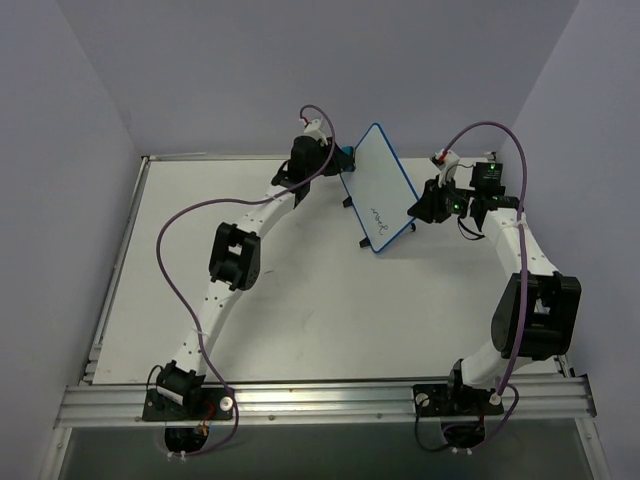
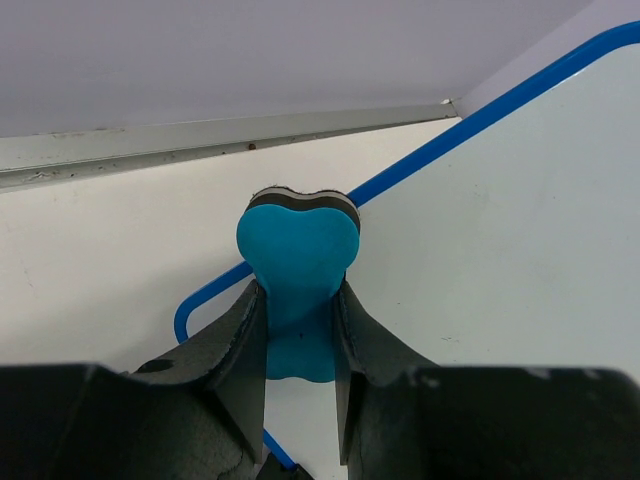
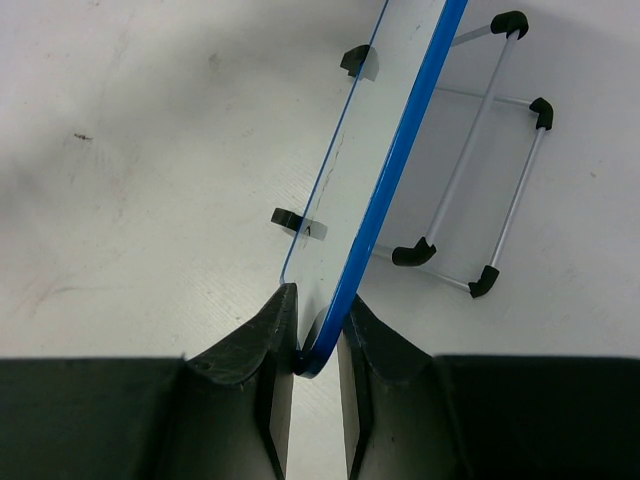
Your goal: Erase the whiteboard
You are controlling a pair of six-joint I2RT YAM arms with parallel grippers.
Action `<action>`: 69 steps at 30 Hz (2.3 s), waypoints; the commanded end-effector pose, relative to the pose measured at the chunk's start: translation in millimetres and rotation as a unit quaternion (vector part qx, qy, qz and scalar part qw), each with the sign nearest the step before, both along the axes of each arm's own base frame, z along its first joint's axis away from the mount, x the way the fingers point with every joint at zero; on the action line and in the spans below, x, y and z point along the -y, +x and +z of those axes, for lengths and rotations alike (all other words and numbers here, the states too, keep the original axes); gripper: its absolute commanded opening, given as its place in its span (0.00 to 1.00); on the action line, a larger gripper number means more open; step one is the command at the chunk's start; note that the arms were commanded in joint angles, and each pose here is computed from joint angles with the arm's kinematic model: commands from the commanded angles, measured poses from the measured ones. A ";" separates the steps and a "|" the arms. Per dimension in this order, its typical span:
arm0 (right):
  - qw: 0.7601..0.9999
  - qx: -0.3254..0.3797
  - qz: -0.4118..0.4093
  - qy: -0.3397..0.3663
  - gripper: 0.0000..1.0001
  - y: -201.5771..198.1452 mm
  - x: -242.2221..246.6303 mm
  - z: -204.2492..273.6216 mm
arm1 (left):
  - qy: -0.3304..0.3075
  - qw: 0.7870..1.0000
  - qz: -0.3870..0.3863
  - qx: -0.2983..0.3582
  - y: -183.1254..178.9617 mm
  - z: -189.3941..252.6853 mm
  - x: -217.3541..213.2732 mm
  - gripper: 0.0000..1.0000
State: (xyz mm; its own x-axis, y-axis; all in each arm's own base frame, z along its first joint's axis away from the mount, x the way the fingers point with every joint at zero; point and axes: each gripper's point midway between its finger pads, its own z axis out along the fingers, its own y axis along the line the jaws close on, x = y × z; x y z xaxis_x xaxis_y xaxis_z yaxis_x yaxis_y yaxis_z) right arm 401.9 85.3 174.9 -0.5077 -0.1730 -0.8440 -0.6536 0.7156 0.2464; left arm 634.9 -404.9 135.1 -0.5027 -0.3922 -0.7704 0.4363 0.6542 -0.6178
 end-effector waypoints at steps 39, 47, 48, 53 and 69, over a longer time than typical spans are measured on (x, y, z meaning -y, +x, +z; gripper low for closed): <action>0.999 -0.015 0.030 0.002 0.00 -12.2 -16.2 -3.3 | 0.007 0.971 -0.240 -0.010 -240.9 10.4 110.6 0.02; 0.999 -0.014 0.034 0.003 0.00 -14.5 -19.1 -1.9 | 0.034 0.984 -0.169 -0.046 -221.5 -18.3 84.7 0.02; 0.999 -0.014 0.035 0.004 0.00 -14.7 -19.9 -1.8 | 0.033 0.985 -0.158 -0.056 -213.6 -25.2 78.4 0.02; 0.999 -0.013 0.035 0.004 0.00 -14.4 -19.9 -1.2 | 0.040 0.988 -0.110 -0.102 -175.8 -54.8 52.4 0.02; 0.999 -0.016 0.039 0.002 0.00 -14.1 -22.8 -4.1 | 0.061 0.982 -0.147 -0.102 -184.6 -60.2 71.9 0.02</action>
